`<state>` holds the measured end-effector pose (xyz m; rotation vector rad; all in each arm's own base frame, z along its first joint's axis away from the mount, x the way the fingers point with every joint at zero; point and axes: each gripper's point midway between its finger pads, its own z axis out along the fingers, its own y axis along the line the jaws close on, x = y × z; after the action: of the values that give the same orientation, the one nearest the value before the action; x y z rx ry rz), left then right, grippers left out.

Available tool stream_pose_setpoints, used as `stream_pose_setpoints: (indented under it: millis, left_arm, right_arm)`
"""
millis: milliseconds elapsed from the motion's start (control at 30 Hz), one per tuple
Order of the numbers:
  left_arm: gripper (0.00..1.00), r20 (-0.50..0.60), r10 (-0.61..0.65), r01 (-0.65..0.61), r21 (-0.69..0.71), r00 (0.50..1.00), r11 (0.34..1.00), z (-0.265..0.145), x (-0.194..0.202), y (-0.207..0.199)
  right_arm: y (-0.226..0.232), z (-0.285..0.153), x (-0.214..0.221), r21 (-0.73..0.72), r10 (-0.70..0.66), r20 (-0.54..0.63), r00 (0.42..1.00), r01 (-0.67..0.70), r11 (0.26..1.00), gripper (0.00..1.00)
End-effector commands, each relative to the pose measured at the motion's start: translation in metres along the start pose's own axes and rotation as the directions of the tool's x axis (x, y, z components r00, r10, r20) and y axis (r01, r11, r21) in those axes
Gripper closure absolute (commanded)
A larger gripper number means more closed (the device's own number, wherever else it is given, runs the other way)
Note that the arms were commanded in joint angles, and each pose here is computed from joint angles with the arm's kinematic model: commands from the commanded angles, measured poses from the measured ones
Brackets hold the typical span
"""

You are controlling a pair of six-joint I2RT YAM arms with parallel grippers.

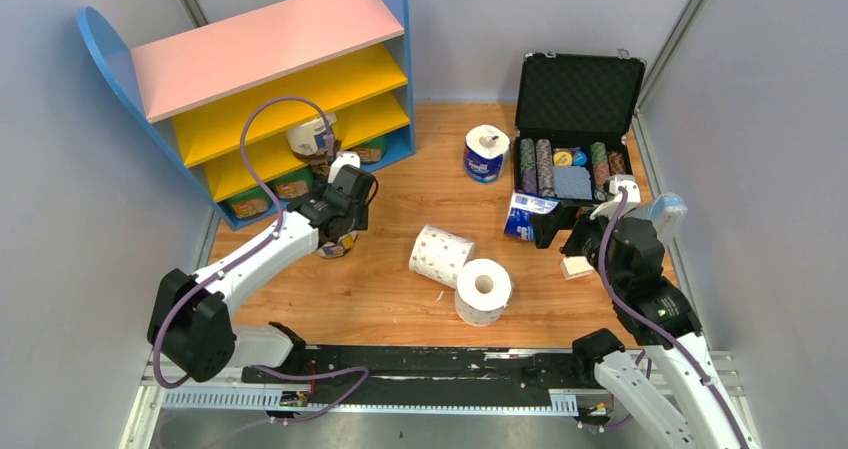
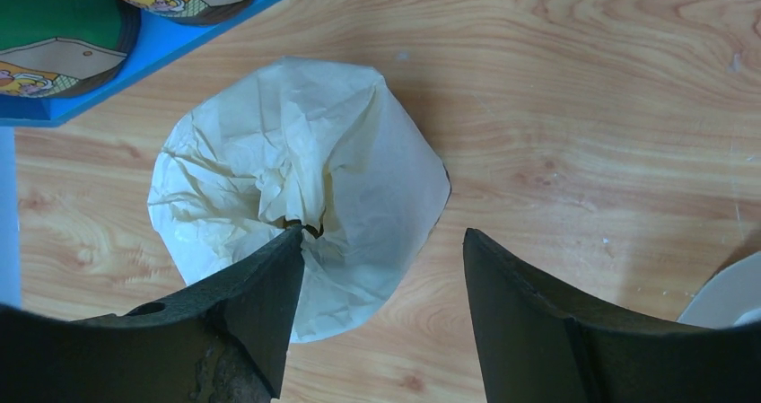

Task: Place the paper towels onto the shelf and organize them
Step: Pick up the paper towel from the center of the board.

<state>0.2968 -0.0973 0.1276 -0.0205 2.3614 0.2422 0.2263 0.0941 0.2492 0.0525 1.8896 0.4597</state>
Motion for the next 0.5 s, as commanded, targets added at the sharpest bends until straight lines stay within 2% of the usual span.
stream_pose_setpoints:
  millis: [0, 267, 467]
  left_arm:
    - [0.27, 0.115, -0.064, 0.062, 0.016, 0.991, 0.998, -0.011, -0.036, -0.002]
    - [0.26, 0.113, -0.058, 0.061, -0.022, 0.992, 0.998, -0.002, -0.036, -0.001]
    - [0.27, 0.097, -0.054, 0.062, -0.086, 0.994, 0.994, 0.013, -0.028, 0.002]
  right_arm:
    - [0.003, -0.001, -0.010, -0.008, 0.005, 0.035, 0.999, -0.004, 1.000, 0.00]
    - [0.006, -0.015, -0.035, -0.004, -0.032, 0.089, 0.996, 0.033, 0.999, 0.00]
    - [-0.001, -0.009, -0.020, 0.013, -0.034, 0.059, 0.998, 0.034, 0.999, 0.00]
